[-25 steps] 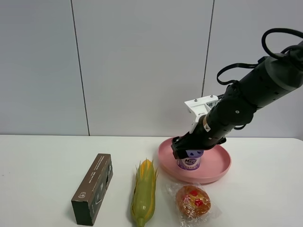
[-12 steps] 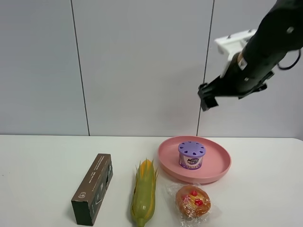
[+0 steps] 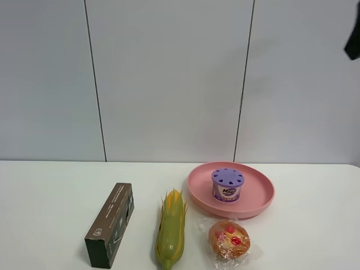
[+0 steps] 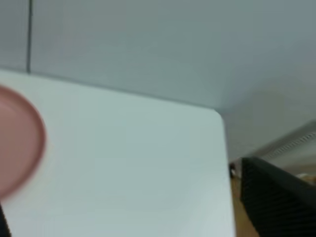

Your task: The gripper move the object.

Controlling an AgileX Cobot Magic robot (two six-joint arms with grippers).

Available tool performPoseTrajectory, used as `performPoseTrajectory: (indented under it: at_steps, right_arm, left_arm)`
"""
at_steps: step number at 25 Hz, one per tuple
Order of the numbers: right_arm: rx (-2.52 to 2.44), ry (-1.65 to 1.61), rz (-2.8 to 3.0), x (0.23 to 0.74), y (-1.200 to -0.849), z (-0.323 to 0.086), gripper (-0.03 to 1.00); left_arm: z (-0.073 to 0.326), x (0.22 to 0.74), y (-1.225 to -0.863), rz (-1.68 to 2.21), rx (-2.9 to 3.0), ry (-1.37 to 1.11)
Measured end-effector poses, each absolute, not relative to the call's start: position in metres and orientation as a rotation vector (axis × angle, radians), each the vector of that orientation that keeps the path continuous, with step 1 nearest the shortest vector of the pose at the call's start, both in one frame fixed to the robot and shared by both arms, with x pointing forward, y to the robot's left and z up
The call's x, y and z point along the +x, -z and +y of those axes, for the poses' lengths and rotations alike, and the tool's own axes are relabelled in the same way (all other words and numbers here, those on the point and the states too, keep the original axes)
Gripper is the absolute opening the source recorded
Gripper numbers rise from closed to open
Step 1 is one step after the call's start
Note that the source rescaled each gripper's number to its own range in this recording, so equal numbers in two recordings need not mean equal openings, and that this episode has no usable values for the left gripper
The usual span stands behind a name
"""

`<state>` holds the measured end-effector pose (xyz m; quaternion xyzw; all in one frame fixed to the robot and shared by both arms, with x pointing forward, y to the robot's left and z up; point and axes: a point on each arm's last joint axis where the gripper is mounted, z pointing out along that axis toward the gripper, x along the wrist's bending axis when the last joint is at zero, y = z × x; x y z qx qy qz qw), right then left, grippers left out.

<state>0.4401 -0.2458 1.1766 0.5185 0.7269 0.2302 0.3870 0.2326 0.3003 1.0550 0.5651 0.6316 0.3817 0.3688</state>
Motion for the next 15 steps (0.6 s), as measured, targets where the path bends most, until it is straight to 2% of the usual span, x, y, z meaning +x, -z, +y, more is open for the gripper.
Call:
performPoseTrajectory:
  at_steps: [6,10,15]
  right_arm:
    - [1.319,-0.570,1.878,0.390,-1.183,-0.278,1.00]
    - [1.387,-0.559,1.776,0.357,-1.150,-0.303,1.00]
    - [1.491,-0.732,1.586,0.302,-1.115,-0.309,1.00]
  left_arm:
    - [0.300,0.233,-1.055,1.621,1.451,-0.979]
    - [0.300,0.233,-1.055,1.621,1.451,-0.980]
    - [0.300,0.233,-1.055,1.621,1.451,-0.980]
